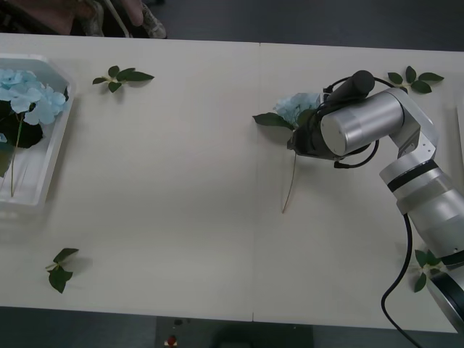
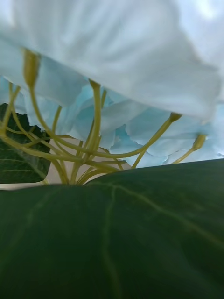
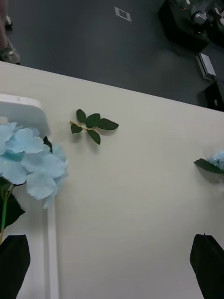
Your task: Put the red flowers into the right box and the blue flowers into the left box
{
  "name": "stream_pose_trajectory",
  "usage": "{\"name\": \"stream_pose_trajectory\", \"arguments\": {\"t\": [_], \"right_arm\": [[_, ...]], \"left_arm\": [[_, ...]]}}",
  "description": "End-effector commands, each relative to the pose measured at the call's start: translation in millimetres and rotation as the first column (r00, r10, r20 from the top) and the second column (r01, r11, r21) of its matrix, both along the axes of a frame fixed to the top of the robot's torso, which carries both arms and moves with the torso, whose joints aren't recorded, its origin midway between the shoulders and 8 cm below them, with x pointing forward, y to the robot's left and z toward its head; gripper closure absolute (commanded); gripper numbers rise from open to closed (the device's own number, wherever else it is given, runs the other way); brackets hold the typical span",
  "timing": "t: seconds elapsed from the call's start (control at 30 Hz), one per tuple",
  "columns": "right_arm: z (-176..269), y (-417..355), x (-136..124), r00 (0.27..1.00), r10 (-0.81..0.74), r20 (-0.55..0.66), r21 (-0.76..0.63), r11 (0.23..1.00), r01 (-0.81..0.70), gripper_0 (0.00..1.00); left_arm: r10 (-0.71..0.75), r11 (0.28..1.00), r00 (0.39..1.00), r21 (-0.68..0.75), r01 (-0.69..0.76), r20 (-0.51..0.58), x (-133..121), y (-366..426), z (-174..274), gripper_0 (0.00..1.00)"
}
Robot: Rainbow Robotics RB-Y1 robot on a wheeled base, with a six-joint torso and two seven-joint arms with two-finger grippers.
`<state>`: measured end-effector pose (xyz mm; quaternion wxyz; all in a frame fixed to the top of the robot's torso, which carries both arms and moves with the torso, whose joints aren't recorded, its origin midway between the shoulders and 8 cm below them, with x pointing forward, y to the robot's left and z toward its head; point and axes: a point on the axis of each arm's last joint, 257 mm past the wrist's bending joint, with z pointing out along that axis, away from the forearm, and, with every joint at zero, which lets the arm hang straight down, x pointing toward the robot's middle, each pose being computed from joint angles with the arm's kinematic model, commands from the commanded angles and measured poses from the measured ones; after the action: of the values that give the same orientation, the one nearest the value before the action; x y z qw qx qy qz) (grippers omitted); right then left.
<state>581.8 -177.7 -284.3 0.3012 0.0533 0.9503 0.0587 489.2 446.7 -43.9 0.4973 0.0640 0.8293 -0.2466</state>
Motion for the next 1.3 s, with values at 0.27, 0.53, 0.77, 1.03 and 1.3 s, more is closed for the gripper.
{"name": "stream_pose_trajectory", "arguments": {"t": [0.27,0.53,0.77,1.03,1.3], "right_arm": [[0.6,23.2,7.3,0.999,0.007,0.035,-0.019,1.0,-0.006,0.0],[-2.5,27.8,4.8,1.0,0.01,0.03,-0.02,1.0,-0.009,0.92],[-1.6,28.6,5.5,0.999,0.004,0.032,-0.013,1.0,-0.004,1.0],[15.6,32.4,7.2,0.998,0.021,0.054,0.02,1.0,-0.022,1.0],[89.5,42.8,-10.2,0.979,0.152,0.135,0.037,0.987,-0.159,1.0]], "left_arm": [[-0.215,0.967,0.97,0.161,0.196,0.113,26.9,-155.3,-27.9,0.0],[-0.42,0.905,0.884,0.163,0.392,0.205,-2.5,-296.0,-31.5,0.0],[-0.584,0.811,0.787,0.202,0.549,0.201,-39.6,-369.3,-28.8,0.0],[-0.708,0.703,0.688,0.236,0.67,0.156,-88.3,-397.9,-21.3,0.0],[-0.773,0.632,0.62,0.243,0.736,0.132,-112.3,-414.6,-22.4,0.0]]}}
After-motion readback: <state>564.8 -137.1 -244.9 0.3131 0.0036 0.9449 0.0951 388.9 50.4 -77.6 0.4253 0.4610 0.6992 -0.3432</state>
